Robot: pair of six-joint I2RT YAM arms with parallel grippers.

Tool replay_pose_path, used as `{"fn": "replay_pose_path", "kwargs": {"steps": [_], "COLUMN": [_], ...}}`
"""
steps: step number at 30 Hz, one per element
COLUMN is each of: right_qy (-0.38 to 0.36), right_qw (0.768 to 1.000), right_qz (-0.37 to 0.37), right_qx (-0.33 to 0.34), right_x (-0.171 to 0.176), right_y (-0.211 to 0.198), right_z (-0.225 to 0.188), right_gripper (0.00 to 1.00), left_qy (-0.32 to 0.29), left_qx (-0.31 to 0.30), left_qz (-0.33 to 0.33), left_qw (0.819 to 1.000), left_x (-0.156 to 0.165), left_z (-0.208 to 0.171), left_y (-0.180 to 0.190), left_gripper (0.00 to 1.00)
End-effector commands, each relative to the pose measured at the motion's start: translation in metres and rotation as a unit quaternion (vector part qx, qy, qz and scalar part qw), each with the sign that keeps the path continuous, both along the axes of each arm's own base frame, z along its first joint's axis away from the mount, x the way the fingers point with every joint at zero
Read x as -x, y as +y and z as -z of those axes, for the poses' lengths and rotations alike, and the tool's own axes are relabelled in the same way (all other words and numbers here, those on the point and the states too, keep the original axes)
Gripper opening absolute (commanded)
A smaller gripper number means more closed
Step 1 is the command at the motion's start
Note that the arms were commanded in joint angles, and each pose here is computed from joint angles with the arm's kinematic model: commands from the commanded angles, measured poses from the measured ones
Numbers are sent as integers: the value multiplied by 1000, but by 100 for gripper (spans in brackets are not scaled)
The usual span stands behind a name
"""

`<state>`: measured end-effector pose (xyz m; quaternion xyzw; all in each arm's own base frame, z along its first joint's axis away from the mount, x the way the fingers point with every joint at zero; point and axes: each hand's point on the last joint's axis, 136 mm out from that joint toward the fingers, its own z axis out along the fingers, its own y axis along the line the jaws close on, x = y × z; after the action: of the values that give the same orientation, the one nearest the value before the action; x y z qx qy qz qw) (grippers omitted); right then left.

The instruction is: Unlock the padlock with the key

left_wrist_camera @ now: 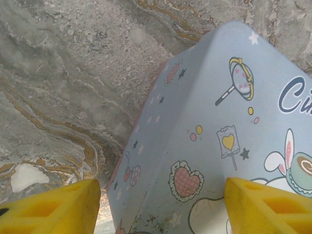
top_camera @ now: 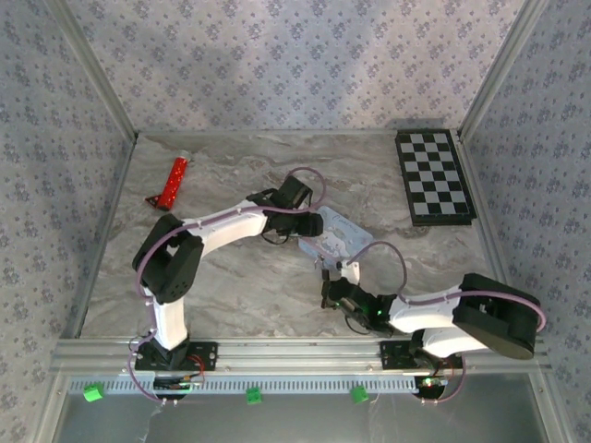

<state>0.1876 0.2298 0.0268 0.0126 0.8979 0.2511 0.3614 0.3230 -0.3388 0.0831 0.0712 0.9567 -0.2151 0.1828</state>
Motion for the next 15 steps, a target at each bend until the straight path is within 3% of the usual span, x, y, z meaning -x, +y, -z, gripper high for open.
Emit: {"fn": "replay_pose_path", "kwargs": {"steps": [1,4,11,15], "right_qy": [20,18,46,59], "right_qw": [998,998,998,998], "right_qz": [37,47,41,11], "right_qx": [41,29,1,16], "right_x": [2,-1,-11,-14], "right_y": [-35,-41,-32,-18], "right_z": [16,9,2,3], "right_gripper": [0,0,0,0], "left_qy": [49,49,49,44], "left_qx": [-94,-108,-69,-47], "left_qz": [-61,-111,-195,-231], "left_qw": [993,987,977,971], "left_x": [14,19,54,82], "left_z": [52,59,67,66], "left_y": [59,85,112,120], "left_gripper": [66,66,62,62]}}
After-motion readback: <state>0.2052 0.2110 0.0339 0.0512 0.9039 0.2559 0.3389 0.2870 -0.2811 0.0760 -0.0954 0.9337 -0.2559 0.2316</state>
